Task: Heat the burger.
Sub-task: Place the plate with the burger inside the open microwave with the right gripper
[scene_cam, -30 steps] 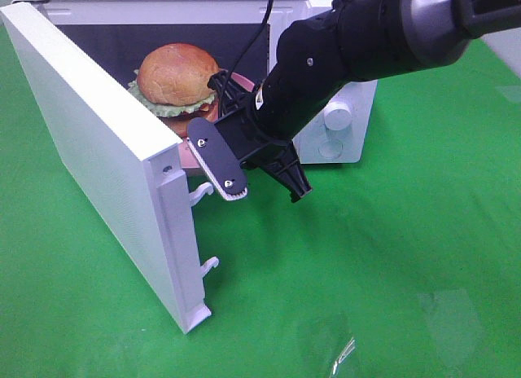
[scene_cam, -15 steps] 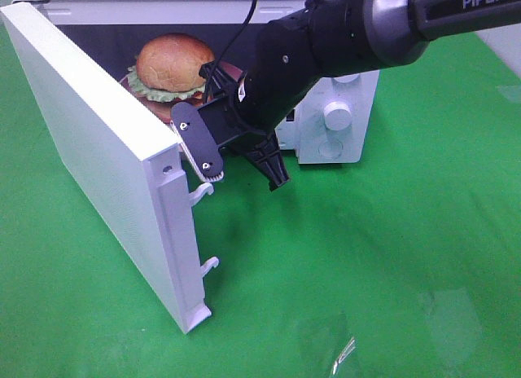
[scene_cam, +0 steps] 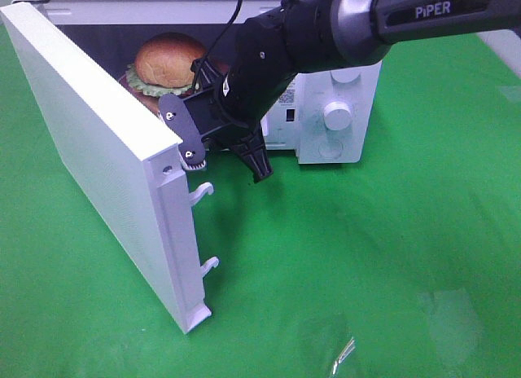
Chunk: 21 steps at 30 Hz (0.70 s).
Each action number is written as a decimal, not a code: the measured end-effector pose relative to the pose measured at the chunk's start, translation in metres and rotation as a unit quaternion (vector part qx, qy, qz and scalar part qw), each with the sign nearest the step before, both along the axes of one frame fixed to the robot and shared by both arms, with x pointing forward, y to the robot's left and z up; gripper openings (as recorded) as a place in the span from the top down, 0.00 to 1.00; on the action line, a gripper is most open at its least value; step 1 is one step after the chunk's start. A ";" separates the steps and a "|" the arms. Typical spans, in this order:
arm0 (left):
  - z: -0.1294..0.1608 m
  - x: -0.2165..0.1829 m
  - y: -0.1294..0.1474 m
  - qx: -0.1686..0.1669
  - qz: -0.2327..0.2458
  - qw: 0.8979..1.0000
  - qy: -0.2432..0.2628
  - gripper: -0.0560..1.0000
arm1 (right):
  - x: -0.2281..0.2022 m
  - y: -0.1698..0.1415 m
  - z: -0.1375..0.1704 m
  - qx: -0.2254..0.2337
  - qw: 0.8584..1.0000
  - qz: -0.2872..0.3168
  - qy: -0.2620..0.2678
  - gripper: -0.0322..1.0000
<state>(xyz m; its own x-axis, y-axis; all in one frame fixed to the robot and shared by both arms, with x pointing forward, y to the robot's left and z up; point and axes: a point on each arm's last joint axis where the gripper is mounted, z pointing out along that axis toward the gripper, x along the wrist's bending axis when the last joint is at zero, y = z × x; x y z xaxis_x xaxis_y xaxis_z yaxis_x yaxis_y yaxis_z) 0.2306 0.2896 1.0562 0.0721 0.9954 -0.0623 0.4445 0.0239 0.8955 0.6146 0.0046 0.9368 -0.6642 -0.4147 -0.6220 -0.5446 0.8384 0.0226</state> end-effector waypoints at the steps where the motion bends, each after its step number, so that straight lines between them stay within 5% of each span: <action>1: 0.000 0.000 0.000 0.000 0.000 1.000 0.000 0.01 | 0.003 0.002 -0.001 -0.002 1.000 0.000 -0.002 0.92; 21: 0.000 0.000 0.000 0.000 0.000 1.000 0.000 0.01 | 0.028 0.013 -0.009 0.004 1.000 -0.023 -0.010 0.91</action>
<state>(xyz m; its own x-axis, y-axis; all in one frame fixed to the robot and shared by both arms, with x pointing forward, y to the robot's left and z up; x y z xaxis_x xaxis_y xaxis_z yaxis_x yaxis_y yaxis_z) 0.2306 0.2896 1.0562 0.0721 0.9954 -0.0623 0.4445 0.0239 0.8955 0.6425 0.0177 0.9274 -0.6700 -0.3785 -0.6387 -0.5058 0.8624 0.0195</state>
